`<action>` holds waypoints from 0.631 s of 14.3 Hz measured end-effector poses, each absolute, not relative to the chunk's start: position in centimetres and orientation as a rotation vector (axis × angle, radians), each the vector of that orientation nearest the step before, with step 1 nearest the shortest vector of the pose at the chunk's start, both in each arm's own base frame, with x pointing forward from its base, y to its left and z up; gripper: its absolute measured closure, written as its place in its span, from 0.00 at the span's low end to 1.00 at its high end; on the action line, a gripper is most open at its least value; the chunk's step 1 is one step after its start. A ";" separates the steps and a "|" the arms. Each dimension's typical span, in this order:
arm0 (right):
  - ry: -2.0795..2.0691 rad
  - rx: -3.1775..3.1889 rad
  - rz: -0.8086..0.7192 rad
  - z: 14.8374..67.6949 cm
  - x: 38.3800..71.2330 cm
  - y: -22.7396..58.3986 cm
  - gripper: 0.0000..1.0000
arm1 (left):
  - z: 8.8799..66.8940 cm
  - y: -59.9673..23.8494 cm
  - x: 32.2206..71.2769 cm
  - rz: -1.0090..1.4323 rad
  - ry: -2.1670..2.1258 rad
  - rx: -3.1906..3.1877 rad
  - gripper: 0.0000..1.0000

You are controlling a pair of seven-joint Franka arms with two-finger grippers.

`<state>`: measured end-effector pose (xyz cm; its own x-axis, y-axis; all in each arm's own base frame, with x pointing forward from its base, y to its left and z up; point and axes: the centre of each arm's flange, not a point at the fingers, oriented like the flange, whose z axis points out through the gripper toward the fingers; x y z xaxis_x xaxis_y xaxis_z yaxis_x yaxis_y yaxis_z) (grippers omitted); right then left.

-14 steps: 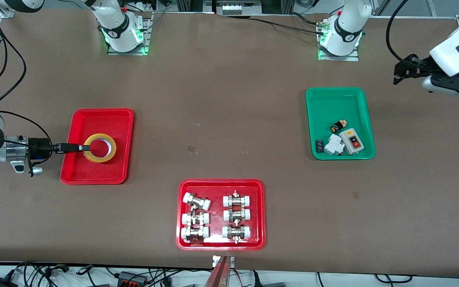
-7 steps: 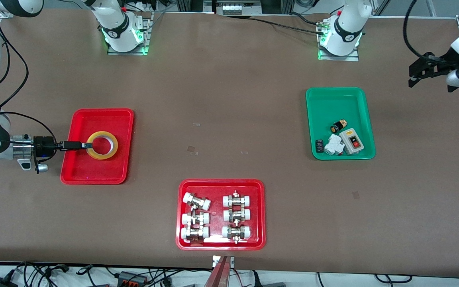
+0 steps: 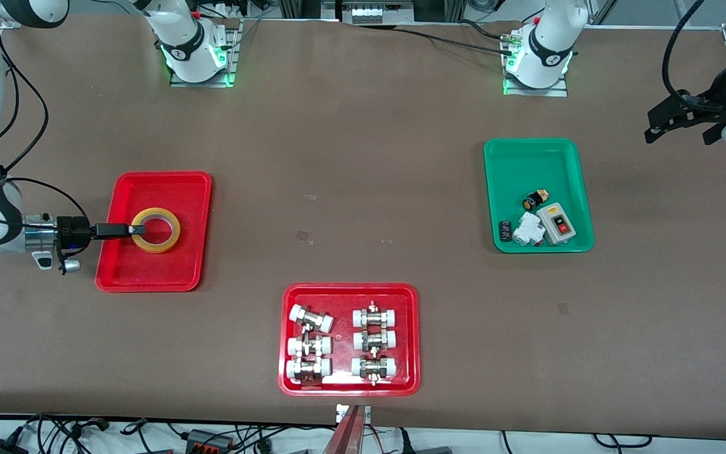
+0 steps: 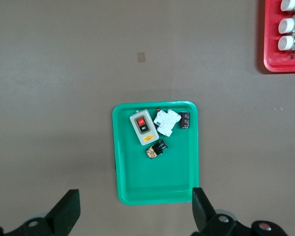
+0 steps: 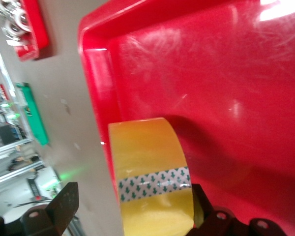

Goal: Left arm passes tape to right arm into tray
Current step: 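Carry the tape with the right gripper over the empty red tray, then lower the tape into the red tray and open the right gripper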

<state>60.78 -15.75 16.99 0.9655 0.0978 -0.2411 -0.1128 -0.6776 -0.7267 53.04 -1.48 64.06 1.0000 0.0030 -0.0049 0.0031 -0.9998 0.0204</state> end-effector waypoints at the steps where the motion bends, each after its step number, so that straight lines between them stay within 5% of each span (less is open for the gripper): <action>1: -0.022 -2.330 0.340 17.2 61.0 -15.4 0.00 | 64.1 -1.5 53.2 0.005 0.008 3.120 0.00; 9: -0.035 -2.762 0.516 28.3 63.5 -9.5 0.00 | 64.0 -1.4 53.9 0.057 0.008 3.118 0.00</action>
<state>63.54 -9.46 28.32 0.9340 0.0836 -0.3473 -0.0359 -0.9453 -0.3241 53.87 -1.36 64.02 0.9993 0.0057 0.0366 0.0049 -0.9997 0.0235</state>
